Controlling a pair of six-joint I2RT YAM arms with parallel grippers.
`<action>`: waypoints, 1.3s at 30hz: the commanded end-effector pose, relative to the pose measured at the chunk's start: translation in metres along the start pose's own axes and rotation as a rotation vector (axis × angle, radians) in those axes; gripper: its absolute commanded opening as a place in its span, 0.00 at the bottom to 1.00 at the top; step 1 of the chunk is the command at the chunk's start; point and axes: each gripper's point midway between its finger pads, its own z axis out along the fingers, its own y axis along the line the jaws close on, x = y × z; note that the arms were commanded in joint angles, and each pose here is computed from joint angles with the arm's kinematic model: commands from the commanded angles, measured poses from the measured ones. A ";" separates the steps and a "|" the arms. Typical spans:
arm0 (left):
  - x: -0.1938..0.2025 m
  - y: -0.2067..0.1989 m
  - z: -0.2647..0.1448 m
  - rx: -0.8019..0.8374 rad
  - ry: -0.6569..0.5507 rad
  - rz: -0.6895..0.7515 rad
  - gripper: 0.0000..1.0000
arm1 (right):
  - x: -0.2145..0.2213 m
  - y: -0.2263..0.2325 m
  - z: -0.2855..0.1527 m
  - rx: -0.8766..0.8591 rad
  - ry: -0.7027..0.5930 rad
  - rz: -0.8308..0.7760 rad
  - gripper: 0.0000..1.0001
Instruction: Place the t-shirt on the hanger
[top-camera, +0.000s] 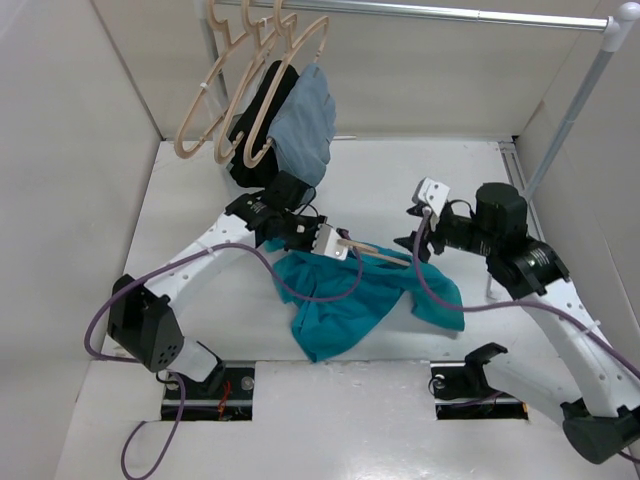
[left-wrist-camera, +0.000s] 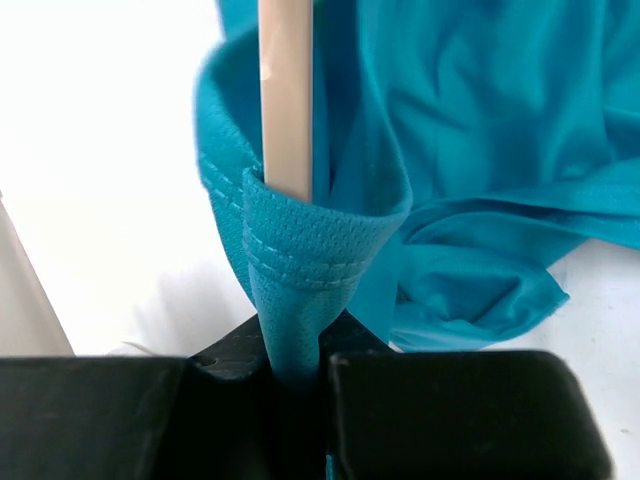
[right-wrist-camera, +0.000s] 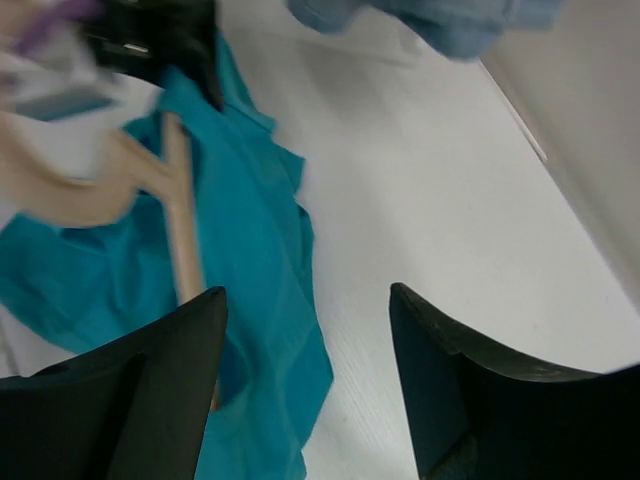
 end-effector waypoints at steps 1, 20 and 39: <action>-0.025 0.014 -0.008 -0.022 -0.082 0.018 0.00 | -0.019 0.032 -0.005 -0.100 -0.061 -0.061 0.70; -0.040 0.023 -0.011 -0.035 -0.156 -0.032 0.00 | 0.018 0.035 0.045 0.023 -0.040 0.085 0.00; -0.007 0.094 -0.028 -0.447 -0.069 -0.406 0.26 | 0.061 0.034 -0.029 0.210 0.090 0.330 0.00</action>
